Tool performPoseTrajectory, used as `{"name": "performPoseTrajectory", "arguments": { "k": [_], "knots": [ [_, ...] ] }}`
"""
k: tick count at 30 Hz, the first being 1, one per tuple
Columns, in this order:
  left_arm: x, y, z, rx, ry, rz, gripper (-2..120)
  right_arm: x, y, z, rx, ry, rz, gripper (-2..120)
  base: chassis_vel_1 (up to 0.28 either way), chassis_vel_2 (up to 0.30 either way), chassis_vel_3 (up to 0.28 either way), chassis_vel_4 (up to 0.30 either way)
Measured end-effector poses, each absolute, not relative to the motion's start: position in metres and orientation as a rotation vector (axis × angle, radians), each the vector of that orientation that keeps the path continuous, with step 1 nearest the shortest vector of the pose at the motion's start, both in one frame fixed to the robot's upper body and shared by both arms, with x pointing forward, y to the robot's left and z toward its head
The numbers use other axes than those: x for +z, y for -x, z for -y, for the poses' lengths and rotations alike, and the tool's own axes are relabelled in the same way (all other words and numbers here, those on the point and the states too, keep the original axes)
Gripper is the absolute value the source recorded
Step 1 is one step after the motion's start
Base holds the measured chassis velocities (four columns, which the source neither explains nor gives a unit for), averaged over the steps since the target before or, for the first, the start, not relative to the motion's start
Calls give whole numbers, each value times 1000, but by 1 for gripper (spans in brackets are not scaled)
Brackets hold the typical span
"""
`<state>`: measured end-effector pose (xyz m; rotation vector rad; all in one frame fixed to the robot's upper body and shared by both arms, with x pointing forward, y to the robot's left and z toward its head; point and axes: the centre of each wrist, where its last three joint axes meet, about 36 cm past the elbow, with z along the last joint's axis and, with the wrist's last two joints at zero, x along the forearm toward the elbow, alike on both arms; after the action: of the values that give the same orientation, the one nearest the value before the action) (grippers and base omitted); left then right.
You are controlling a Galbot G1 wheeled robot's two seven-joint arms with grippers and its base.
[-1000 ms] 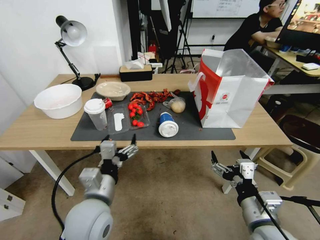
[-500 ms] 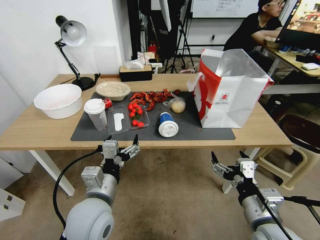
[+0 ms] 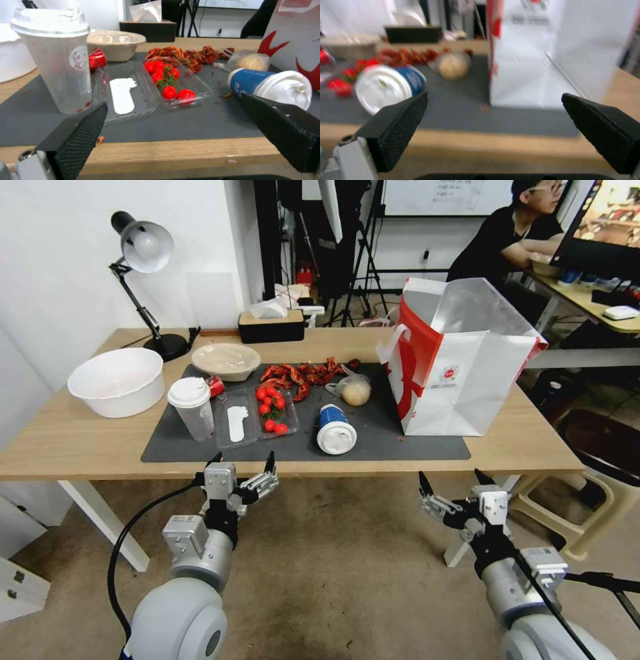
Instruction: Pick up the trash from the table and place it into the takeout bag.
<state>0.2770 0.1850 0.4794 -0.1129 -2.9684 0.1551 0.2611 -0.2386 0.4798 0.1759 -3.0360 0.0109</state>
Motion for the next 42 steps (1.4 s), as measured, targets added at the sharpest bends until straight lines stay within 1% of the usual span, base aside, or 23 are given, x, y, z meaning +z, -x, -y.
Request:
{"name": "performPoseTrajectory", "arguments": {
  "k": [2,4,8,10,12,13,15,16,19,21,25,30,33,42],
  "knots": [
    [477,-279,-185,147,108,2970,100,479,-282,242,-39,-259,3069,100,0,0,0,0],
    [476,-279,-185,146,107,2970,100,479,-288,242,-69,-286,3073,100,0,0,0,0],
    [473,-280,-185,136,95,2966,100,464,-324,234,-253,-440,3036,100,0,0,0,0],
    [473,-280,-185,136,94,2966,100,464,-325,234,-257,-444,3034,100,0,0,0,0],
    [472,-280,-187,127,82,2964,100,447,-349,214,-394,-549,2979,100,0,0,0,0],
    [472,-280,-187,127,82,2964,100,447,-349,214,-394,-549,2979,100,0,0,0,0],
    [471,-281,-189,121,73,2963,100,443,-366,198,-439,-601,2968,100,0,0,0,0],
    [471,-281,-189,121,73,2963,100,443,-366,198,-439,-601,2968,100,0,0,0,0],
    [470,-278,-191,115,55,2959,100,456,-388,175,-416,-631,2964,100,0,0,0,0],
    [469,-277,-191,114,51,2958,100,461,-392,170,-398,-625,2960,100,0,0,0,0],
    [468,-274,-192,117,37,2958,100,484,-407,145,-274,-509,2922,100,0,0,0,0],
    [468,-274,-192,122,31,2964,100,493,-415,124,-182,-397,2865,100,0,0,0,0],
    [467,-274,-192,123,27,2965,100,497,-417,112,-175,-365,2820,100,0,0,0,0],
    [466,-276,-193,129,19,2975,100,496,-426,94,-151,-332,2735,100,0,0,0,0]
  ]
}}
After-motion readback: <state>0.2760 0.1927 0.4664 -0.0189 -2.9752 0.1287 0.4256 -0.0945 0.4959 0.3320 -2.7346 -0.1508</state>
